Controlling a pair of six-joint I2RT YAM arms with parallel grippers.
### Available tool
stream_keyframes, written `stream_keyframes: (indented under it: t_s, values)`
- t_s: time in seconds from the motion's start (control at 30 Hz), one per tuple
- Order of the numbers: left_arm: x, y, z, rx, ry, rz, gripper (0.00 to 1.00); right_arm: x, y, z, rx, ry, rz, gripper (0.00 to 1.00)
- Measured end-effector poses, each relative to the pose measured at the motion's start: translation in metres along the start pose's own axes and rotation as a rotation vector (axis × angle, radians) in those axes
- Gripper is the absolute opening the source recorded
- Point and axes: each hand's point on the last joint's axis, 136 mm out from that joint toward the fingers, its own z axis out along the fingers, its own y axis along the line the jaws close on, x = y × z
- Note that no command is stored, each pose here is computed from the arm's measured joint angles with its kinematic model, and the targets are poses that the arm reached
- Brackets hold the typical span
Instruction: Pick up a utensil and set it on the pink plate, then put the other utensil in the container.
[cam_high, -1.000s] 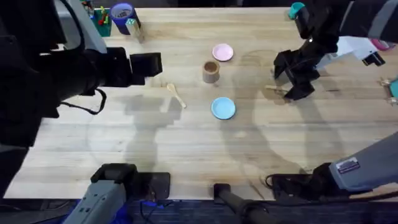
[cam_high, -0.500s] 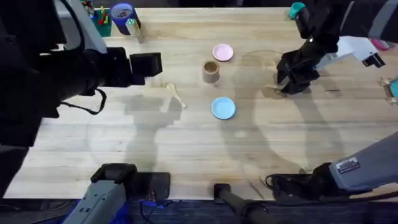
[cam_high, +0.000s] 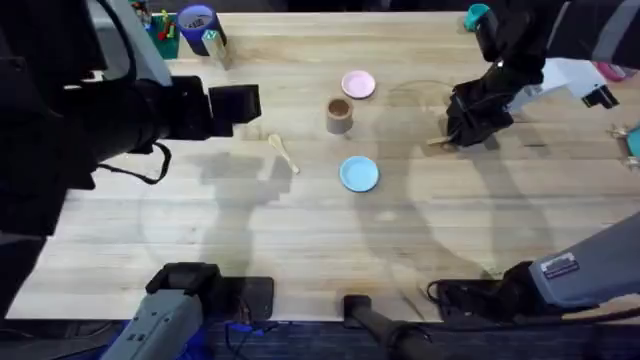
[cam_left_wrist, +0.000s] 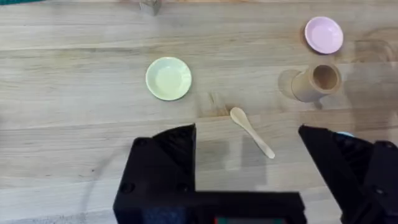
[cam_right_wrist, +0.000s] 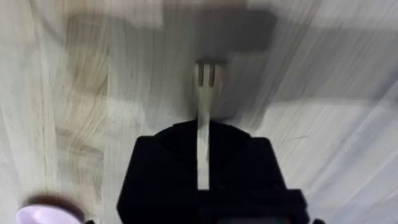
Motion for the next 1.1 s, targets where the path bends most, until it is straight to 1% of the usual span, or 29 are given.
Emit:
stream_keyframes:
  t_s: [0.03,0.07,0.27,0.43,0.6,0.67,0.83,0.97,1.1]
  values:
    - [0.0,0.0,0.0,0.0,0.0,0.0,0.992,0.0,0.001,0.0,-0.003,-0.001,-0.011,0.055]
    - [0.0,0.0,0.0,0.0,0.0,0.0,0.992,0.0,0.001,0.0,-0.006,0.0,-0.026,0.044]
    - [0.0,0.0,0.0,0.0,0.0,0.0,0.992,-0.001,0.009,-0.001,-0.024,-0.004,-0.14,0.042]
    - [0.0,0.0,0.0,0.0,0.0,0.0,0.992,-0.006,0.033,-0.008,-0.069,-0.019,-0.248,0.036]
    - [0.0,0.0,0.0,0.0,0.0,0.0,0.992,-0.01,0.061,-0.033,-0.148,-0.054,-0.38,0.031]
    - [0.0,0.0,0.0,0.0,0.0,0.0,0.992,-0.007,0.075,-0.046,-0.188,-0.075,-0.452,0.032]
    - [0.0,0.0,0.0,0.0,0.0,0.0,0.992,0.01,0.108,-0.075,-0.294,-0.138,-0.675,0.033]
    - [0.0,0.0,0.0,0.0,0.0,0.0,0.992,0.029,0.133,-0.09,-0.375,-0.213,-0.918,0.033]
    - [0.0,0.0,0.0,0.0,0.0,0.0,0.992,0.054,0.141,-0.095,-0.396,-0.267,-1.177,0.033]
